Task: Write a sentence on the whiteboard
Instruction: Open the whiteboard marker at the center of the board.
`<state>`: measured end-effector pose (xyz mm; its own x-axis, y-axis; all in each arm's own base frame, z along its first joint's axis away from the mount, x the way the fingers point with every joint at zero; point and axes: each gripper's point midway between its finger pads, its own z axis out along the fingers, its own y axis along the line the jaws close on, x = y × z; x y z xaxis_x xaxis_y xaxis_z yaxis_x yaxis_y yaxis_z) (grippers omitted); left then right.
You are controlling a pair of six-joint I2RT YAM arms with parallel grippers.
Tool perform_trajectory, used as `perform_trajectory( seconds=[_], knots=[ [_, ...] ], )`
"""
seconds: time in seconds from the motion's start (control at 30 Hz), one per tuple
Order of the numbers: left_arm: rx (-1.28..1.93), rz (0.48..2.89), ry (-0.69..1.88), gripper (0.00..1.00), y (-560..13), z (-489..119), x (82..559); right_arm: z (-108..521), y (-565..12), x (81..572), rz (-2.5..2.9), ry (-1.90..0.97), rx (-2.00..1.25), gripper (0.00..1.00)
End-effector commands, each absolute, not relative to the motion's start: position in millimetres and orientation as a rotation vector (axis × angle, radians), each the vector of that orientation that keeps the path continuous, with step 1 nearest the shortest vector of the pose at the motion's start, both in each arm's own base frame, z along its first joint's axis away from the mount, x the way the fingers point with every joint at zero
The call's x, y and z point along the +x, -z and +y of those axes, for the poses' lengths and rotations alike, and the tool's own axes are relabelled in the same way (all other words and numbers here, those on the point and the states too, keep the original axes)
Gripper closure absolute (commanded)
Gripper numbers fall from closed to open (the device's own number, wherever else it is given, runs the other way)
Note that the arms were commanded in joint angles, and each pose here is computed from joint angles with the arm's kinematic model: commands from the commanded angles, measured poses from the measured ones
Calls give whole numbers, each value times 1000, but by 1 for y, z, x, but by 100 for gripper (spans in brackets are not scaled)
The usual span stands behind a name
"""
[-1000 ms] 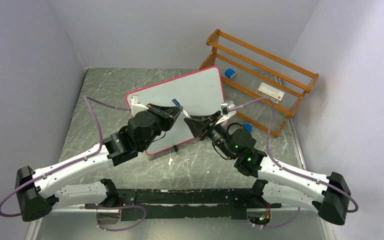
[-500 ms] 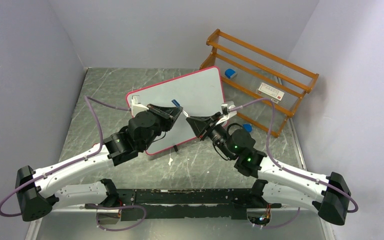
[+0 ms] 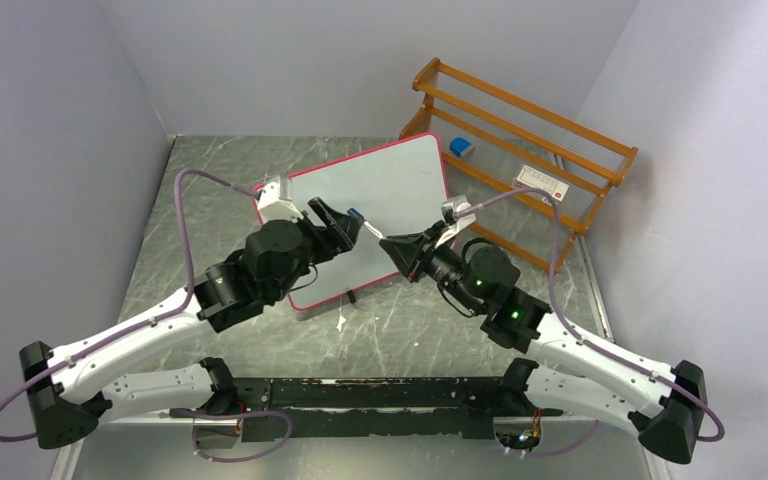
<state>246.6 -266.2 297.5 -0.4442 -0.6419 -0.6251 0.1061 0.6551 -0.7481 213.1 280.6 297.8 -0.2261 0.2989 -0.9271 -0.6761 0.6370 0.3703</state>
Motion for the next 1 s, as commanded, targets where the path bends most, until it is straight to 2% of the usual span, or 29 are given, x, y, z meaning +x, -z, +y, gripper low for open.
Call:
perform_trajectory(
  seconds=[0.0, 0.3, 0.5, 0.83, 0.97],
  knots=[
    [-59, 1755, 667, 18, -323, -237, 244, 269, -298, 213, 1610, -916, -408, 100],
    [546, 1664, 399, 11, -325, -237, 238, 256, -292, 212, 1721, -961, -557, 100],
    [876, 1553, 356, 13, -314, -256, 229, 252, -299, 204, 1744, -996, -634, 100],
    [1133, 1271, 362, 16, -299, -266, 205, 255, -293, 189, 1825, -1057, -753, 100],
    [1207, 1228, 339, 19, -289, -271, 204, 260, -293, 188, 1819, -1084, -772, 100]
  ],
)
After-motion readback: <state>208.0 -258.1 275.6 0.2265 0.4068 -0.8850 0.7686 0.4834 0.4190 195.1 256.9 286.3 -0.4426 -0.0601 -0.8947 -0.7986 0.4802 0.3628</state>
